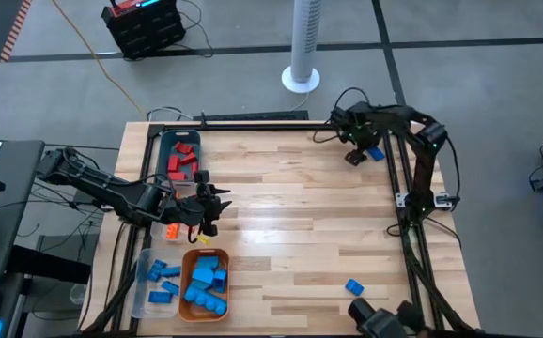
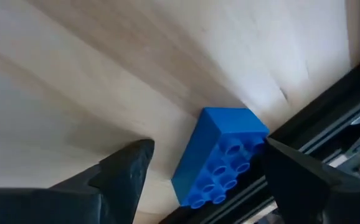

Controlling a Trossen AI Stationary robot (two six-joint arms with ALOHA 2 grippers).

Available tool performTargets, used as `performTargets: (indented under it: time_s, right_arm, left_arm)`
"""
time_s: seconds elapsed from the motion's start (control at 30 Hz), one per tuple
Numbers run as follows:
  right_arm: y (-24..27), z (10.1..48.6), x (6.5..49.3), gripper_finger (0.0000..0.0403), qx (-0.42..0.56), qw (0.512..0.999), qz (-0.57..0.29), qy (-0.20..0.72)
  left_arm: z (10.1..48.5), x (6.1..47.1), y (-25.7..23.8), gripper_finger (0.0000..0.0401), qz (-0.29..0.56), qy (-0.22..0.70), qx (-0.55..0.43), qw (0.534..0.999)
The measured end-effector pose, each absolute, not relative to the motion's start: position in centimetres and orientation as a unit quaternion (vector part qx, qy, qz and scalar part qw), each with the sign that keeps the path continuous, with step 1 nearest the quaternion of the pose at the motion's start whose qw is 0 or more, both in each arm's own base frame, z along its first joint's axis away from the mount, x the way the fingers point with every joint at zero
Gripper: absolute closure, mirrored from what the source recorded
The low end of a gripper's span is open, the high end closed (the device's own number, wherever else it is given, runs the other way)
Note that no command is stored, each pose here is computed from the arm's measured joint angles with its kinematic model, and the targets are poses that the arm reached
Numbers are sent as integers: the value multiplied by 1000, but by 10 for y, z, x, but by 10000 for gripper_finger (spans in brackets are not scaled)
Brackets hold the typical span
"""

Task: Sort blocks
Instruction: Put the blue game piece into the bottom transparent bin

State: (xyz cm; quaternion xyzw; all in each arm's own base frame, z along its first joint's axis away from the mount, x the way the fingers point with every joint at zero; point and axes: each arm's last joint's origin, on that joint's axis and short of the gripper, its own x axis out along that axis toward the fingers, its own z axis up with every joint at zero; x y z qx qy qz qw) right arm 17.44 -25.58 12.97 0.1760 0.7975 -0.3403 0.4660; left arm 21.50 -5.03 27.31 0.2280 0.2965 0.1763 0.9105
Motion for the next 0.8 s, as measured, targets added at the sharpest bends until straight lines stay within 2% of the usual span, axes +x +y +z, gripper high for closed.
performTargets:
  time_s: [0.1, 0.23, 0.5, 0.7, 0.8]
  right_arm:
    - [-256, 123, 177, 92, 164, 455, -323, 813]
    - [-247, 125, 190, 100, 164, 469, -290, 818]
    - [-195, 141, 237, 111, 181, 489, -223, 823]
    - [-157, 154, 264, 111, 95, 508, -186, 835]
    - [-150, 157, 265, 111, 45, 491, -162, 855]
  left_arm:
    - [273, 215, -50, 262, 176, 297, 228, 910]
    - [273, 215, -50, 262, 175, 298, 231, 909]
    - [273, 215, -50, 262, 174, 300, 236, 908]
    - [273, 215, -50, 262, 170, 299, 229, 911]
    - [272, 215, -50, 262, 171, 299, 222, 912]
